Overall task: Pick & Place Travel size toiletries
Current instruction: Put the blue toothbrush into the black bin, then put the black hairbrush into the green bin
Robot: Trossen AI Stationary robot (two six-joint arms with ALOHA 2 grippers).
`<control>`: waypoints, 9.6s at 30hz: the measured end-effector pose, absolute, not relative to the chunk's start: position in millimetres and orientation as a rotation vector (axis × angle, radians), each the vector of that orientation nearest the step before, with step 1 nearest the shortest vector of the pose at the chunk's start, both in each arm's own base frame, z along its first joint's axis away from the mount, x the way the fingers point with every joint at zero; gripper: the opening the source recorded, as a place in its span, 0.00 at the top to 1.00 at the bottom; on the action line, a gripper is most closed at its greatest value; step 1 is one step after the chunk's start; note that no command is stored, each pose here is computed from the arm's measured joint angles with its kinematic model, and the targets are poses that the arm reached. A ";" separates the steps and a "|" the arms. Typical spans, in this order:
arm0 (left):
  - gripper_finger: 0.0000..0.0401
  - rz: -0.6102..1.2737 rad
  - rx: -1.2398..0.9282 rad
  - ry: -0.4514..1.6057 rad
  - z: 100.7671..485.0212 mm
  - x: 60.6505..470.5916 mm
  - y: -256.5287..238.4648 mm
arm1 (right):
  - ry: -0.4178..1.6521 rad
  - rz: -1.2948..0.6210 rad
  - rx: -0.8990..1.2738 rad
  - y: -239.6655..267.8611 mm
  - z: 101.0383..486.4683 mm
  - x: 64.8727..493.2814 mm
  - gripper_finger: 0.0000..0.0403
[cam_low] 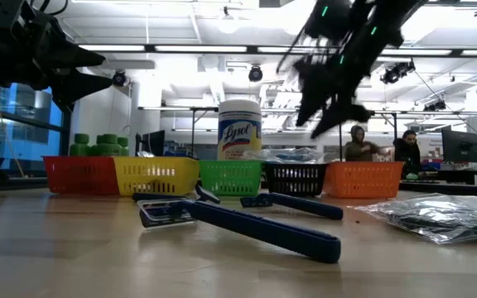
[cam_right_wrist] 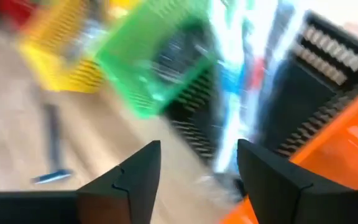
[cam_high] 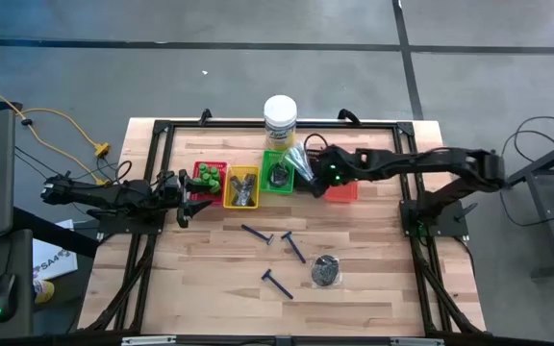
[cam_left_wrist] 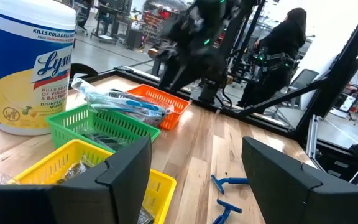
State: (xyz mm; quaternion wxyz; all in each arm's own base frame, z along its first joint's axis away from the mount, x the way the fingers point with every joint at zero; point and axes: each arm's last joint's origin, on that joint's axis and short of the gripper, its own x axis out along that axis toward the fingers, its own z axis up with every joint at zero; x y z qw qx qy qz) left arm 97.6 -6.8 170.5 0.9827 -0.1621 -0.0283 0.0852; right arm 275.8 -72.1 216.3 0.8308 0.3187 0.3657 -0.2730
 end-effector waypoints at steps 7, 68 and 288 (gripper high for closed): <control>0.40 0.171 -0.326 -0.056 170.5 97.7 -6.8 | 0.708 -0.493 0.559 -70.1 239.3 267.7 0.74; 0.40 0.171 -0.326 -0.057 170.5 97.6 -6.8 | 1.035 -0.813 0.519 -146.3 199.1 383.4 1.00; 0.40 0.172 -0.326 -0.057 170.5 97.6 -6.8 | 0.899 -0.578 0.970 67.8 229.0 304.4 0.99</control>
